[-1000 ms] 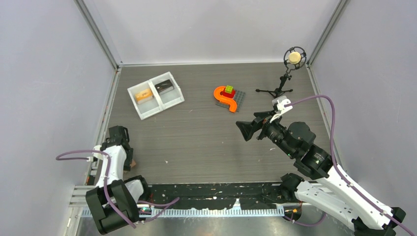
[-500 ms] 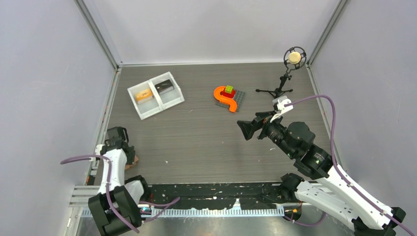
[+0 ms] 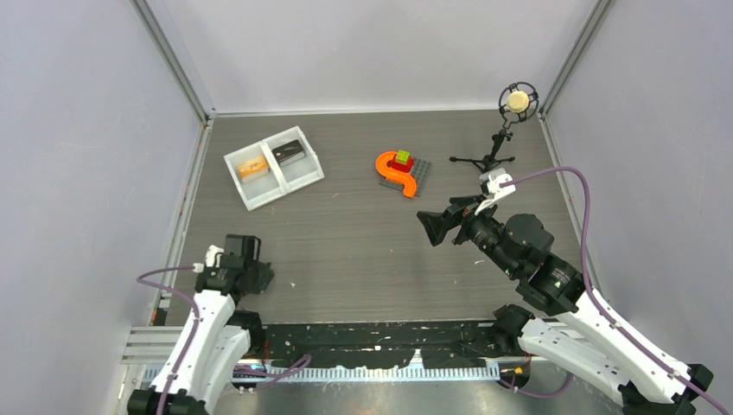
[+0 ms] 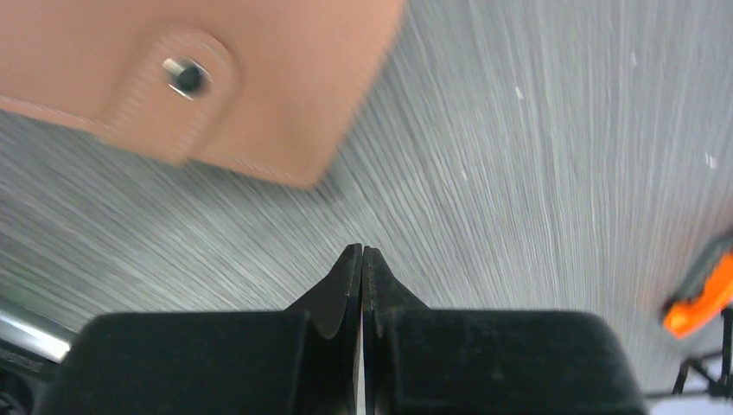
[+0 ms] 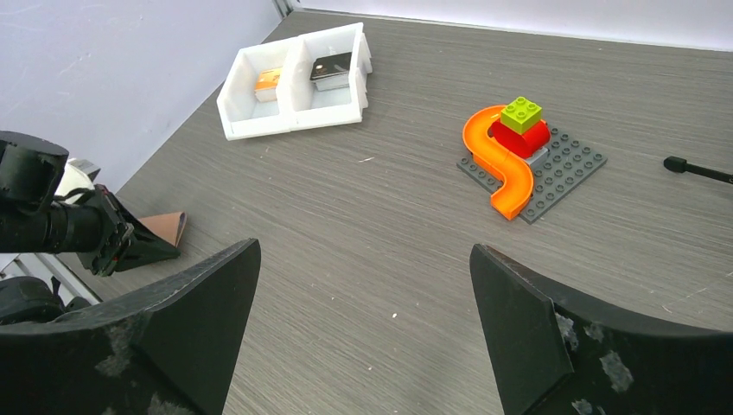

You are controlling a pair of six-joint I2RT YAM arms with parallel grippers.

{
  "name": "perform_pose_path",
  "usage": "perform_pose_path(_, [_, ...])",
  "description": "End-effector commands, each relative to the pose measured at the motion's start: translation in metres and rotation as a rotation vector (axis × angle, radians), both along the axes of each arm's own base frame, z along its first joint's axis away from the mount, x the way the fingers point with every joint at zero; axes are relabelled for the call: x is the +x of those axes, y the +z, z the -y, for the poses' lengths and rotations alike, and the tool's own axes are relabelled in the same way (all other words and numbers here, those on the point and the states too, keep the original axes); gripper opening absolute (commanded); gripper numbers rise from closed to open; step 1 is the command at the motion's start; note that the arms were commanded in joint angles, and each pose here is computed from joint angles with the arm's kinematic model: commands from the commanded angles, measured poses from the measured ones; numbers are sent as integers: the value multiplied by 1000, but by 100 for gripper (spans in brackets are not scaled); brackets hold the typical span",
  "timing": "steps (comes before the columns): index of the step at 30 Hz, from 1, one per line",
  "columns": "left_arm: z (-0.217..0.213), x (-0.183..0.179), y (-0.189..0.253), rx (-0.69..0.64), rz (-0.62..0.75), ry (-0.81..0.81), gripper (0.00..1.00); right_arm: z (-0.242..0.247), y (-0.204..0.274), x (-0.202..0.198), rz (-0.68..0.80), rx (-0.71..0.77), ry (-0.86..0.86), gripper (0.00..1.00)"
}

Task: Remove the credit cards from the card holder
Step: Move the card holder to the center of the board.

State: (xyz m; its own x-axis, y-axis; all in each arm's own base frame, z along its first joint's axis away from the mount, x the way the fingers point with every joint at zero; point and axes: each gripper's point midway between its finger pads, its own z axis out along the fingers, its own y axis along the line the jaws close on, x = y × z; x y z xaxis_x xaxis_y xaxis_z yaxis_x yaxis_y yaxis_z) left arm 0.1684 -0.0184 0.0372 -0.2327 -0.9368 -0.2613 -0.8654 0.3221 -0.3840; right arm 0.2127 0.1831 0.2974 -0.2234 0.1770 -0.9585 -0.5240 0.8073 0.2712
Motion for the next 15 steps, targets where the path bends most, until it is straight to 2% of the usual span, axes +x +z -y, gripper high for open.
perform_pose_path(1, [35, 7, 10, -55, 73, -90, 0, -2, 19, 3, 36, 47, -9, 100])
perform_pose_path(6, [91, 23, 26, -86, 173, -334, 0, -2, 17, 3, 25, 50, -12, 100])
perform_pose_path(8, [87, 24, 30, -17, 136, -357, 0, -2, 16, 3, 20, 47, -14, 100])
perform_pose_path(10, [57, 21, 32, 135, 67, -289, 0, -1, 18, 2, 17, 43, -11, 100])
perform_pose_path(11, [39, 18, 35, 207, 39, -249, 8, -1, 18, 2, 16, 39, -11, 100])
perform_pose_path(13, [8, 15, 45, 311, 20, -182, 37, 0, 20, 0, 21, 40, -5, 100])
perform_pose_path(15, [-17, 15, 54, 359, 41, -115, 57, 1, 22, -2, 28, 43, 0, 100])
